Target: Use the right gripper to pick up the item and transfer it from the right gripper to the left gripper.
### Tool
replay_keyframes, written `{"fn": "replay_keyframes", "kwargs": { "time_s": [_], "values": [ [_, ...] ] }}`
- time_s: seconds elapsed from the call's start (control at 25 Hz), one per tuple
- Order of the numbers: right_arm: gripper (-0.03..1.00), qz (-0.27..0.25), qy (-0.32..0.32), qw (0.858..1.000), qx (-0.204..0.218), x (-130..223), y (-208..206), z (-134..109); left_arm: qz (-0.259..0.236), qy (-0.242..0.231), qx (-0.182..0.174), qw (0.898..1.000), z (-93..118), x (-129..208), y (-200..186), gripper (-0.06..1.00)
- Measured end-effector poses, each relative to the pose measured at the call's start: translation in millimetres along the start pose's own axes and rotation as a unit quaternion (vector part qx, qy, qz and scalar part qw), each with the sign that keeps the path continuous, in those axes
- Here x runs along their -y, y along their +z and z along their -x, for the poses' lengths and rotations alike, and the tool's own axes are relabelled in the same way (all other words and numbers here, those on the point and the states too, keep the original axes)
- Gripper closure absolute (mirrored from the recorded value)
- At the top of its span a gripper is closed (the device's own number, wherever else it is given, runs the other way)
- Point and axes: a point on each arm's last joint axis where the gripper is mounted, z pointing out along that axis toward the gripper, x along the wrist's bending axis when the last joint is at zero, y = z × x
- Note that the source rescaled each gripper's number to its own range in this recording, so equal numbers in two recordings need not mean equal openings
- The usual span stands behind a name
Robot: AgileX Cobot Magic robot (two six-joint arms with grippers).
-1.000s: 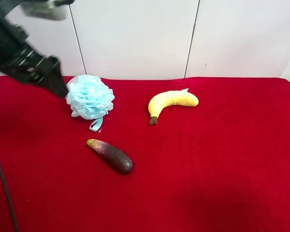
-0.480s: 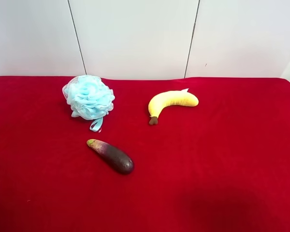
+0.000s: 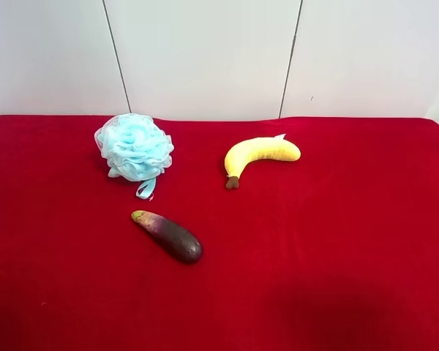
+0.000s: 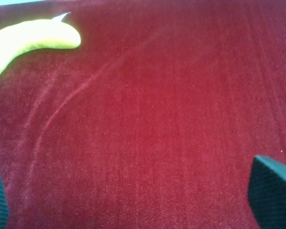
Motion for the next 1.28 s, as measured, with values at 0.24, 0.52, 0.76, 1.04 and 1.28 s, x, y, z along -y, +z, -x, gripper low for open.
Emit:
{"fn": "replay_keyframes", "kwargs": {
  "time_s": [0.24, 0.52, 0.76, 1.04, 1.28],
  "values": [
    [-0.03, 0.000, 0.000, 1.000, 0.000, 0, 0, 0, -0.023, -0.046, 0.001, 0.999, 1, 11, 0, -0.05],
    [-0.03, 0.000, 0.000, 1.000, 0.000, 0, 0, 0, -0.031, -0.096, -0.022, 0.995, 1, 16, 11, -0.05],
    [-0.03, 0.000, 0.000, 1.000, 0.000, 0, 0, 0, 0.017, -0.144, -0.099, 0.985, 0, 14, 18, -0.05],
    [-0.03, 0.000, 0.000, 1.000, 0.000, 0, 0, 0, 0.038, -0.171, -0.158, 0.972, 3, 19, 14, -0.05],
    [-0.03, 0.000, 0.000, 1.000, 0.000, 0, 0, 0, 0.037, -0.166, -0.160, 0.972, 3, 19, 14, -0.05]
  ]
}}
